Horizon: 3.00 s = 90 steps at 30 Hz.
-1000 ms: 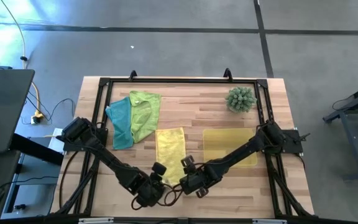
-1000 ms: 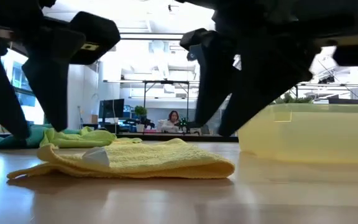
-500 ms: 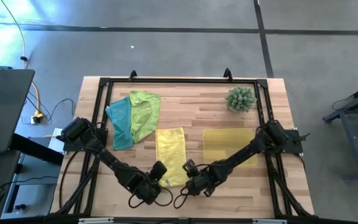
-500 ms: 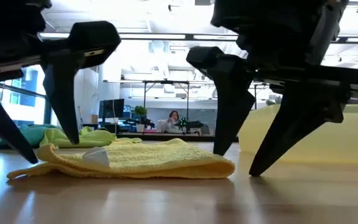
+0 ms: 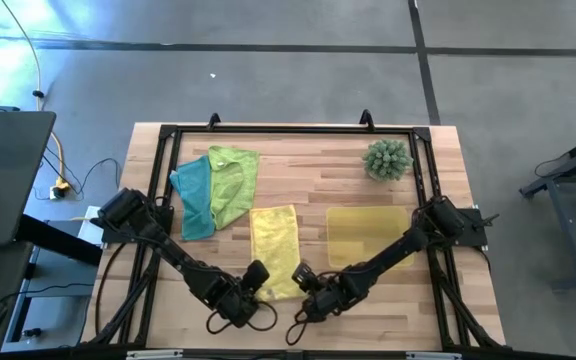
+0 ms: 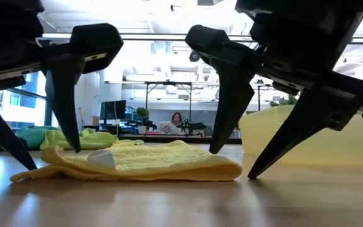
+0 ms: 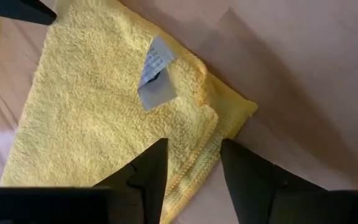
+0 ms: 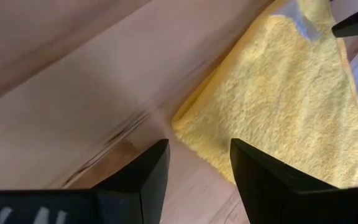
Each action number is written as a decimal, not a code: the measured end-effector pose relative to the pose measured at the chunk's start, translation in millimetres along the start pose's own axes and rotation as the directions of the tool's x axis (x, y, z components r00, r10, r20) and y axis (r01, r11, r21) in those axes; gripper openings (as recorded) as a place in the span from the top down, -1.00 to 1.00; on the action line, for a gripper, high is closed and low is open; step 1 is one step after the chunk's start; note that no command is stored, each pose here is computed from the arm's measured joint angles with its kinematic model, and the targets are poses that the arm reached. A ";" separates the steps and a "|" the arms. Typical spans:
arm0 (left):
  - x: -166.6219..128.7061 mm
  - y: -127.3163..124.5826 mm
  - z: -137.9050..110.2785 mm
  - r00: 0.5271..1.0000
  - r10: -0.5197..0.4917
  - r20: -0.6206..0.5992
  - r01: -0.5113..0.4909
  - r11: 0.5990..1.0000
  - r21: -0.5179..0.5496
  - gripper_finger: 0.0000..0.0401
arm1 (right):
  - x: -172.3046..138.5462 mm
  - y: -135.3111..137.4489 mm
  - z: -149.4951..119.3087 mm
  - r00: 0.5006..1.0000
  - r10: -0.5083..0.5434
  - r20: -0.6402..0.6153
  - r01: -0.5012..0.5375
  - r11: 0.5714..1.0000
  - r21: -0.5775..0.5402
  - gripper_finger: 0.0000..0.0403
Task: Roll microfiber towels into tight, uniform cylinder then place into a basket
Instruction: Roll the yellow microfiber towel
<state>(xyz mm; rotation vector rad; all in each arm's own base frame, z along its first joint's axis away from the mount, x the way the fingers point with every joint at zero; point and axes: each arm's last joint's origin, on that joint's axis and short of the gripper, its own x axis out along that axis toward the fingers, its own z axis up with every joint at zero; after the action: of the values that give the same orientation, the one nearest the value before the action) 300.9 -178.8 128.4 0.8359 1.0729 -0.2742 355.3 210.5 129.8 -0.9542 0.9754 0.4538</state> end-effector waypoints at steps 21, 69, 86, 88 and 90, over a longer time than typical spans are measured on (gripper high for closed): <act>-11.1 -10.7 6.5 0.999 -0.036 -0.004 0.036 0.999 0.003 0.31 | 5.2 -11.5 -2.4 0.999 0.020 0.049 -0.022 0.999 0.048 0.17; -6.1 -19.4 3.9 0.999 -0.007 0.044 0.021 0.949 -0.314 0.98 | 7.3 -15.4 -2.6 0.996 0.041 0.083 -0.069 0.928 0.366 0.98; -16.2 -20.2 5.3 0.997 -0.033 0.071 0.069 0.796 -0.601 0.98 | 17.9 -47.4 -17.5 0.940 0.214 0.265 -0.331 0.760 0.560 1.00; -21.9 -17.0 5.9 0.996 -0.027 0.088 0.076 0.781 -0.620 0.98 | 17.8 -47.4 -17.4 0.929 0.238 0.284 -0.363 0.740 0.566 1.00; -26.6 -14.4 5.8 0.995 -0.024 0.094 0.079 0.763 -0.642 0.98 | 16.9 -47.6 -16.9 0.920 0.253 0.301 -0.386 0.722 0.574 1.00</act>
<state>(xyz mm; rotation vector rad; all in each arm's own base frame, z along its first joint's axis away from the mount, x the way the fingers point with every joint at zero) 283.7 -197.6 145.8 0.1648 1.0182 0.0307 389.2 169.6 134.2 -0.1193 1.0124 0.4612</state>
